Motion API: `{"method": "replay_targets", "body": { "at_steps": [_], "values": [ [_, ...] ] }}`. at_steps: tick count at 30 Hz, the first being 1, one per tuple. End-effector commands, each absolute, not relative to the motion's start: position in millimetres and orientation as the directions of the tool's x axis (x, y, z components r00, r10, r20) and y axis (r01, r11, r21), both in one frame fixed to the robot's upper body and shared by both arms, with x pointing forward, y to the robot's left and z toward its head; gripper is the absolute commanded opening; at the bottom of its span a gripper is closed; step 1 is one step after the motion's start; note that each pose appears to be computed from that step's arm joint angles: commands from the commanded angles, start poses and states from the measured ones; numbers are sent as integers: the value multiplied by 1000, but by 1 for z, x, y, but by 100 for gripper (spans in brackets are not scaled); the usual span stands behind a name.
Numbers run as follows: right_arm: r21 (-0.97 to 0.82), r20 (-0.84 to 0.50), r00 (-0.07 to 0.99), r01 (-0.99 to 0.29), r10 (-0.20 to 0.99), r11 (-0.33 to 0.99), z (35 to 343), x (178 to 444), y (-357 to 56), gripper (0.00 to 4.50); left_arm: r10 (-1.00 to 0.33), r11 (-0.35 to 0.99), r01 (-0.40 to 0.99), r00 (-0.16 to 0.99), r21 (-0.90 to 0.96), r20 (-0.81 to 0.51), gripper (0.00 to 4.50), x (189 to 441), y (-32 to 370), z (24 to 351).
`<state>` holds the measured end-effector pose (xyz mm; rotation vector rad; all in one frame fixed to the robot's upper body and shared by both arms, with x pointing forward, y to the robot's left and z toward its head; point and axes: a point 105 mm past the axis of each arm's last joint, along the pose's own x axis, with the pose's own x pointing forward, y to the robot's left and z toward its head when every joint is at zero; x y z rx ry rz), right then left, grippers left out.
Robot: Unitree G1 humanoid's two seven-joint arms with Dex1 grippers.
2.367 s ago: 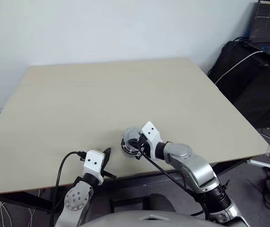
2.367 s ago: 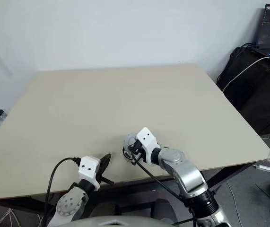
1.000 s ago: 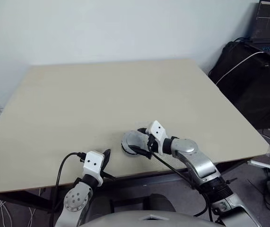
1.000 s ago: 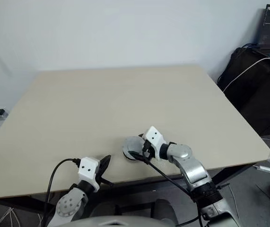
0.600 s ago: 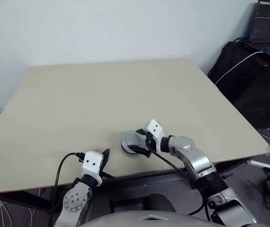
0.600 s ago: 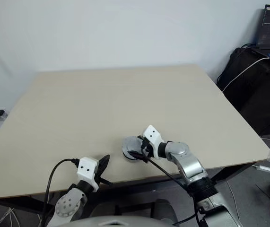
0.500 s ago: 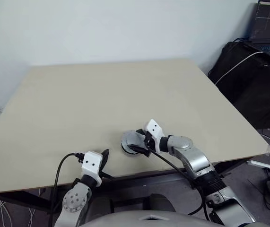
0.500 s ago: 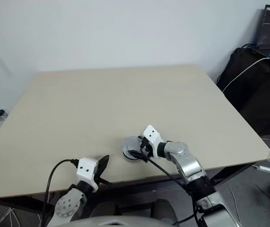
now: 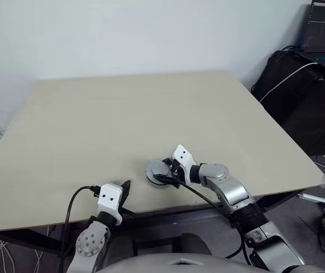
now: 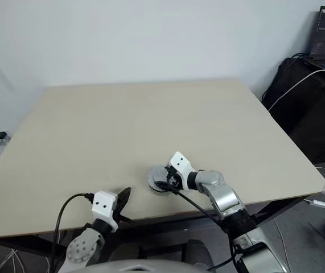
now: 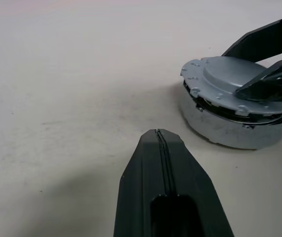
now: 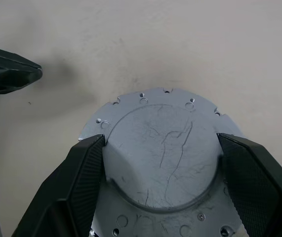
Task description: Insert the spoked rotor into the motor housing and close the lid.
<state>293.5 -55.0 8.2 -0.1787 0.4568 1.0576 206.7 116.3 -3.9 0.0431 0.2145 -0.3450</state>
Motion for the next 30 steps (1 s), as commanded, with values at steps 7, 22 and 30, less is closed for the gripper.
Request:
{"method": "replay_targets", "body": {
  "at_steps": [7,22,30],
  "values": [
    [75,-412,430,-863,803,500,18,294,-60,328,-349,935,354,926,13,-146,0,213,104,34],
    [45,-476,419,-866,773,498,12,295,-60,328,-350,935,355,926,4,-143,0,213,99,57],
    [30,-525,393,-877,755,479,4,290,-60,328,-351,935,356,925,8,-144,0,214,98,61]
  ]
}}
